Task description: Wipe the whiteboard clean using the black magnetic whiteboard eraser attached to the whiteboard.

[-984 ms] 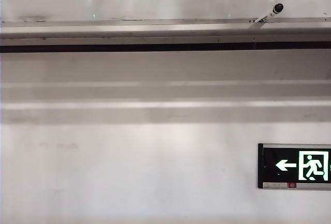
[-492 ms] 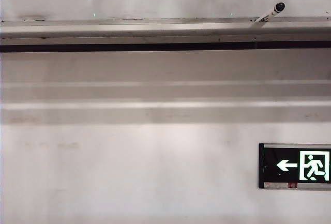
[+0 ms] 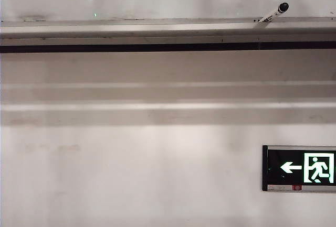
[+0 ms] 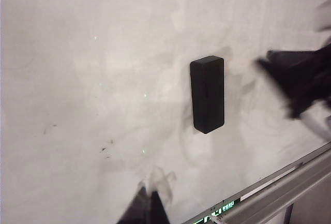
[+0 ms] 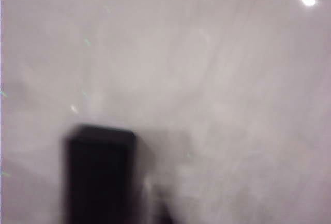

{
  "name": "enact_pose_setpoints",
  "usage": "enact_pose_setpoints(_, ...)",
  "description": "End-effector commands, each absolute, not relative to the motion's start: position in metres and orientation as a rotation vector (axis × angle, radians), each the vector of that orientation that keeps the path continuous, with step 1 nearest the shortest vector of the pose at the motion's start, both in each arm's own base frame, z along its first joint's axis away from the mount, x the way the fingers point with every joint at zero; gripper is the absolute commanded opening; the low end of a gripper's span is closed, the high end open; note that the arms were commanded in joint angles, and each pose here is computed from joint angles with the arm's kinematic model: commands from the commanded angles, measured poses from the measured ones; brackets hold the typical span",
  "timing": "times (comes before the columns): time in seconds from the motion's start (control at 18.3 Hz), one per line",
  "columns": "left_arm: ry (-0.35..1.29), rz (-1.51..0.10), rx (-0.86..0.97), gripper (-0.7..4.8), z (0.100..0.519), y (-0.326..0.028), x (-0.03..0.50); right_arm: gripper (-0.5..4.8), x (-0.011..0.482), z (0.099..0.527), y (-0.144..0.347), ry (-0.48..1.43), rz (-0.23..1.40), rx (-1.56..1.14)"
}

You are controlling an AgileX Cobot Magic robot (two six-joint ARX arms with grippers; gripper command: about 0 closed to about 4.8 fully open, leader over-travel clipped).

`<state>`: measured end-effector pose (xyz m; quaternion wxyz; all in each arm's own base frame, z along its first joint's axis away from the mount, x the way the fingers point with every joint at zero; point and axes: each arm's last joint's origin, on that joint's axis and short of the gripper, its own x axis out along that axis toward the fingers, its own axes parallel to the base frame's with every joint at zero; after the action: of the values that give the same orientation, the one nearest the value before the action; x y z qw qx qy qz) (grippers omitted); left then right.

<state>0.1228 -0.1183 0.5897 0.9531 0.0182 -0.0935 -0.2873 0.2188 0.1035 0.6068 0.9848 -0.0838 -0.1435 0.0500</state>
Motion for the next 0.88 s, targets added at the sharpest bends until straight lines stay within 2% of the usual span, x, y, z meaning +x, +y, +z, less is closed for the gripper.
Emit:
enact_pose_setpoints(0.05,-0.182,-0.584,0.039,-0.06,0.59,-0.115,0.119,-0.05,0.174,0.617,0.088,-0.281,0.142,-0.149)
enact_pose_setpoints(0.22,-0.076,-0.568,0.071,-0.06,0.579,-0.111,0.117,-0.05,0.145,0.613,0.076,-0.206,0.281,-0.111)
enact_pose_setpoints(0.49,-0.011,-0.538,0.021,-0.06,0.549,-0.095,0.103,-0.05,0.124,0.588,0.066,-0.075,0.349,-0.171)
enact_pose_setpoints(0.77,-0.106,-0.489,0.021,-0.06,0.472,-0.073,0.083,-0.05,0.115,0.503,0.063,-0.15,0.394,-0.077)
enact_pose_setpoints(0.88,-0.12,-0.538,0.039,-0.06,0.435,-0.067,0.075,-0.05,0.108,0.449,0.059,-0.14,0.388,-0.061)
